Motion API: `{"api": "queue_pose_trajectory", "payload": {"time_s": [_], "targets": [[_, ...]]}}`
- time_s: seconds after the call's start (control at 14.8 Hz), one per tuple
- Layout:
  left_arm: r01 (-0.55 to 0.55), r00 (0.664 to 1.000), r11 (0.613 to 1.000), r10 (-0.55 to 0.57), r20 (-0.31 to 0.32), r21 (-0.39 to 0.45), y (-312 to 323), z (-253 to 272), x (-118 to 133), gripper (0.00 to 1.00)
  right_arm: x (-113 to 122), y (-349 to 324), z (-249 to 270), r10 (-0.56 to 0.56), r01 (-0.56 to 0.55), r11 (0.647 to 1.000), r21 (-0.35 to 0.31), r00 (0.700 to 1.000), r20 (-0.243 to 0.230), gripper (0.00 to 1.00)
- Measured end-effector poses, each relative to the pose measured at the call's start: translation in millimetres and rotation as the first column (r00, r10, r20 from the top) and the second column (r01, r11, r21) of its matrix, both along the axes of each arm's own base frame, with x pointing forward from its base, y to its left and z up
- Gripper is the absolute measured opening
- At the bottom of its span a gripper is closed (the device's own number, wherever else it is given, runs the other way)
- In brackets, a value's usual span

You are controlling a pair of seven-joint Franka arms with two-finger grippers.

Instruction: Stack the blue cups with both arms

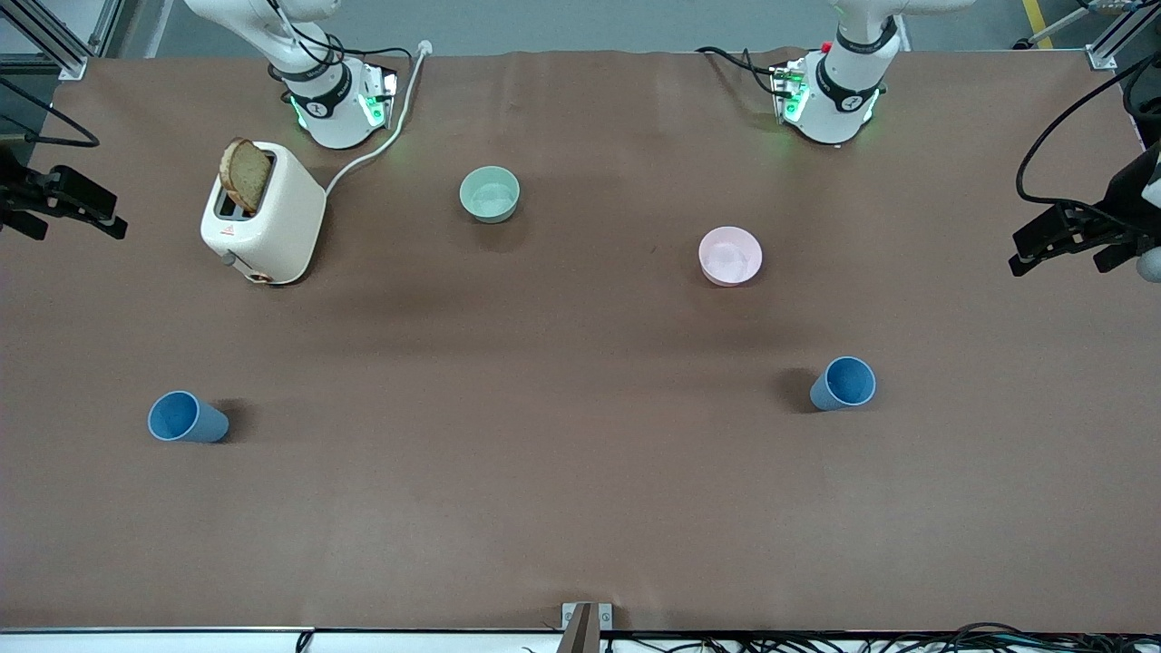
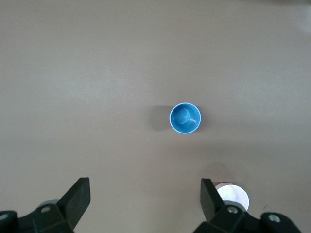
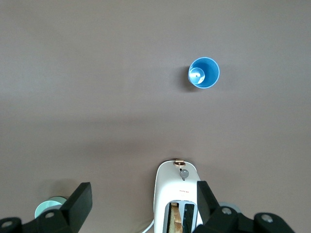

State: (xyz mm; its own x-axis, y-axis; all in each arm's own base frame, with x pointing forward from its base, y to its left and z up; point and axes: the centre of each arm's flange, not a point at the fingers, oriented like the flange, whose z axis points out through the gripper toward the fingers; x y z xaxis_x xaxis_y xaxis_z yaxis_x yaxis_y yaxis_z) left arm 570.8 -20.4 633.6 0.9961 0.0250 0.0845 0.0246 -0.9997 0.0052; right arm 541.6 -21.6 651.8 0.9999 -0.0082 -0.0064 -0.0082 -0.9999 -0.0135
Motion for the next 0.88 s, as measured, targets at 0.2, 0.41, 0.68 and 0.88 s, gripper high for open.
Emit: {"api": "queue_pose_trajectory", "payload": {"time_s": [0.2, 0.41, 0.68, 0.88], "targets": [[0.000, 1.000, 1.000, 0.000, 0.000, 0.000, 0.0, 0.1, 0.0, 1.00, 0.0, 0.0, -0.1, 0.000, 0.000, 1.000, 0.000, 1.000, -0.001, 0.96], [0.000, 1.000, 1.000, 0.000, 0.000, 0.000, -0.2, 0.1, -0.1, 1.00, 0.0, -0.1, -0.2, 0.000, 0.000, 1.000, 0.000, 1.000, -0.001, 0.96], [0.004, 1.000, 1.000, -0.004, -0.008, -0.003, -2.8, -1.8, -0.2, 1.00, -0.1, -1.6, -0.2, -0.003, 0.003, 1.000, 0.000, 1.000, -0.001, 0.96], [0.006, 0.999, 1.000, -0.007, -0.047, -0.005, -4.3, -11.6, -0.5, 1.00, 0.0, -3.3, -0.6, -0.006, 0.006, 1.000, 0.000, 1.000, -0.002, 0.96]]}}
